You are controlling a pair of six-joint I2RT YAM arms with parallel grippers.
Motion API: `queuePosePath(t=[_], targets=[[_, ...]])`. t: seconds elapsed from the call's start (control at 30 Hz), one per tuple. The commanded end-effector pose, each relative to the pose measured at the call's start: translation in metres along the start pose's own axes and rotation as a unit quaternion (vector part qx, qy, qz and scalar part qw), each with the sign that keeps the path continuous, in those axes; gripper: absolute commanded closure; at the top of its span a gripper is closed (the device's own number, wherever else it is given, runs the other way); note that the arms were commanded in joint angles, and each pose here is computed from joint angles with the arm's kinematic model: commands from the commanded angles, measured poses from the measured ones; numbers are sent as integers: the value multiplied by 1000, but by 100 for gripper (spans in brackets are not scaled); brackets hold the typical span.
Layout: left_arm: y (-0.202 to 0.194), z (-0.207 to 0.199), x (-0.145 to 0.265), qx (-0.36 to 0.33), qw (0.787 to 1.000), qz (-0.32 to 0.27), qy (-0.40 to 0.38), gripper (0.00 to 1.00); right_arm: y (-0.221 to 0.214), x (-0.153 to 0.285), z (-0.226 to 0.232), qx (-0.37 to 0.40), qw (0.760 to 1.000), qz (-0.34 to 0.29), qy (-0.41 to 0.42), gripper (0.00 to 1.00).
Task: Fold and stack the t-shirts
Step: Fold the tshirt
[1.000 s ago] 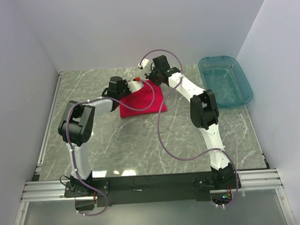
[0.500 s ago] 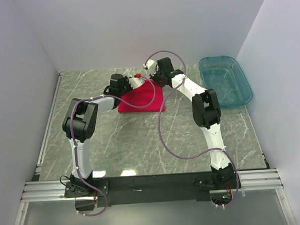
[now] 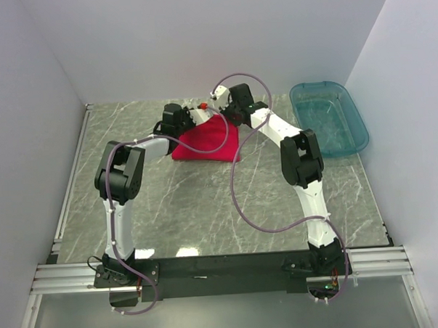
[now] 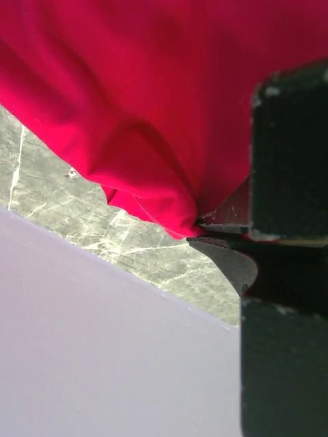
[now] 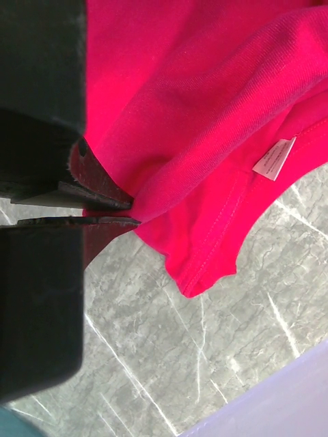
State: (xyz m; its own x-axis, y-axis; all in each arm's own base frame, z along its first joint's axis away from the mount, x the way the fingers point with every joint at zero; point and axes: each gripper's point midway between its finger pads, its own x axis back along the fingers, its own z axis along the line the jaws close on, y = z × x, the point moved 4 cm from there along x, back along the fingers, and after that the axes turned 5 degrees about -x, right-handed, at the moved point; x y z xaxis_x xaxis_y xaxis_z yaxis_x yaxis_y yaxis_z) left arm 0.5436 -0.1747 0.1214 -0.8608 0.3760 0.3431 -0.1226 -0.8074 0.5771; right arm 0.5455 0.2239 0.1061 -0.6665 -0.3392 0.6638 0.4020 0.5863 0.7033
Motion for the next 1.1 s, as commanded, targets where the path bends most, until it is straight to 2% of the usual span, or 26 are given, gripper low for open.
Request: queuePosePath(t=[0.0, 0.17, 0.2, 0.27, 0.3, 0.37, 0.4, 0.47, 0.5, 0.53, 0.6, 0.77, 0.8, 0.9, 1.07], targets=[[18, 19, -3, 7, 999, -37, 23, 100, 37, 31, -20, -11, 998, -55, -29, 100], [17, 18, 13, 11, 999, -34, 29, 100, 42, 51, -9, 1, 998, -70, 12, 100], [29, 31, 24, 14, 997, -49, 50, 100, 42, 63, -6, 8, 997, -75, 21, 100], [27, 25, 42, 24, 997, -50, 49, 100, 43, 86, 6, 14, 994, -92, 58, 100], [42, 37, 57, 25, 995, -67, 65, 100, 42, 93, 12, 22, 992, -96, 73, 100], [42, 23, 76, 24, 996, -64, 52, 100, 49, 122, 25, 29, 985, -124, 114, 100], [60, 29, 94, 20, 995, -83, 60, 100, 32, 126, 36, 33, 984, -107, 137, 100], [60, 6, 114, 12, 996, -79, 30, 100, 26, 145, 55, 42, 974, -118, 189, 100], [78, 7, 133, 5, 994, -101, 35, 100, 13, 159, 64, 45, 972, -111, 203, 100], [72, -10, 144, 3, 996, -93, 16, 100, 7, 167, 72, 49, 968, -110, 218, 100], [89, -15, 171, -7, 994, -110, 18, 100, -12, 186, 87, 56, 962, -106, 245, 100], [83, -69, 227, 3, 993, -96, -61, 99, -59, 223, 122, 81, 942, -72, 319, 100], [96, -73, 244, 3, 990, -126, -70, 99, -71, 231, 131, 89, 933, -58, 344, 100], [103, -106, 276, 10, 980, -149, -130, 99, -97, 251, 148, 107, 917, -40, 382, 100], [107, -151, 309, 12, 965, -151, -212, 99, -132, 271, 168, 150, 904, -11, 399, 100]])
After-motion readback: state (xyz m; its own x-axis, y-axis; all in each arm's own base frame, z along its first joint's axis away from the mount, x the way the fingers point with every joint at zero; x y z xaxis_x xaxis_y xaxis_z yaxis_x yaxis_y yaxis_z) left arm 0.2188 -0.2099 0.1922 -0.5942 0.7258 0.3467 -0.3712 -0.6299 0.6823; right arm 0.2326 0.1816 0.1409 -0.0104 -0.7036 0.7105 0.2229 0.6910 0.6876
